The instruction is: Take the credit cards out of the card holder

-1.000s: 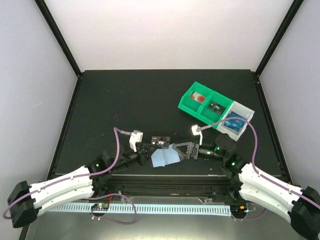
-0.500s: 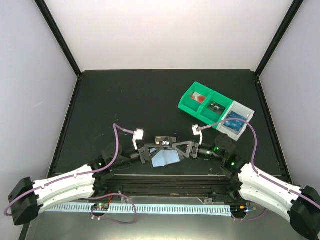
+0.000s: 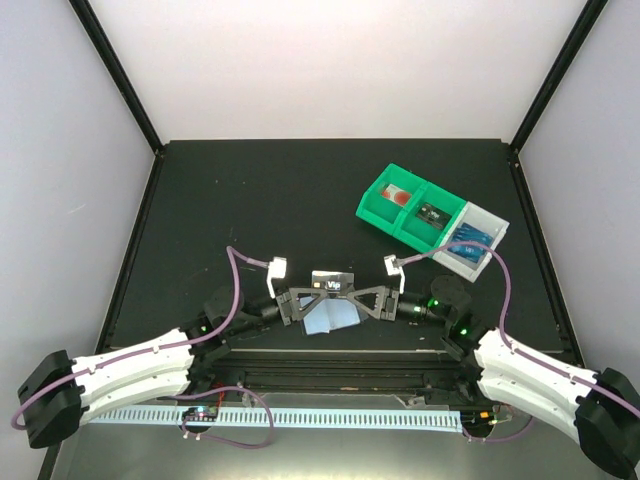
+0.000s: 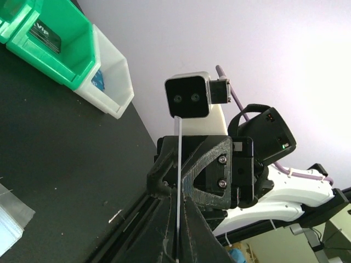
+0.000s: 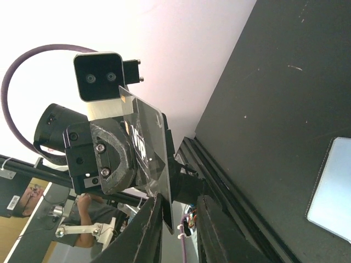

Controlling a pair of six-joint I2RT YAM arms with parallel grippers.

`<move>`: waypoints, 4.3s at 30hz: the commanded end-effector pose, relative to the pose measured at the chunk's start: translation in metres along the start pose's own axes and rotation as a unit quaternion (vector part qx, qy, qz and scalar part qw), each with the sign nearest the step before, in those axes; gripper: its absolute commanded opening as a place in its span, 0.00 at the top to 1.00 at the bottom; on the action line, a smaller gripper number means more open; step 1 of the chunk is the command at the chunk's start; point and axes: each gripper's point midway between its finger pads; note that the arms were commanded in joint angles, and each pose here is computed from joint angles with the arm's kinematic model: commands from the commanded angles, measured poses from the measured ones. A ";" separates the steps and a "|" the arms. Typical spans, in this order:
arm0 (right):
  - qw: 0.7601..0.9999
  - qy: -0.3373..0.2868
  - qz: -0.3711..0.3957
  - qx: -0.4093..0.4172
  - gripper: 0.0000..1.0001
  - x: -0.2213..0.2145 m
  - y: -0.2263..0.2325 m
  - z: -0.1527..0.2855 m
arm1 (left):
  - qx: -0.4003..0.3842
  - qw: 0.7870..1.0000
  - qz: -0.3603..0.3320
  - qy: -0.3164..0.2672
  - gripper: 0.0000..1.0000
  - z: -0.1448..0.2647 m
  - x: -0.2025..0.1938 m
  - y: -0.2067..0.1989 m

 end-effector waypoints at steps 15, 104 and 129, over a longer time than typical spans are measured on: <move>0.999 -0.031 0.018 0.026 0.99 0.012 0.015 0.004 | -0.011 0.999 0.032 -0.006 0.70 0.002 0.002 -0.002; 0.798 -0.086 -0.133 -0.581 0.96 0.215 -0.319 0.152 | 0.302 0.948 -0.005 0.099 0.34 0.012 -0.008 0.164; 0.812 -0.077 -0.094 -0.571 0.70 0.216 -0.240 0.156 | 0.318 0.944 0.011 0.090 0.32 0.019 -0.008 0.167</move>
Point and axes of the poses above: each gripper's point midway between its finger pads, its own z axis back along the fingers, its own y axis along the line the jaws close on, x = y × z, and after that the axes turned 12 degrees about z, right-handed
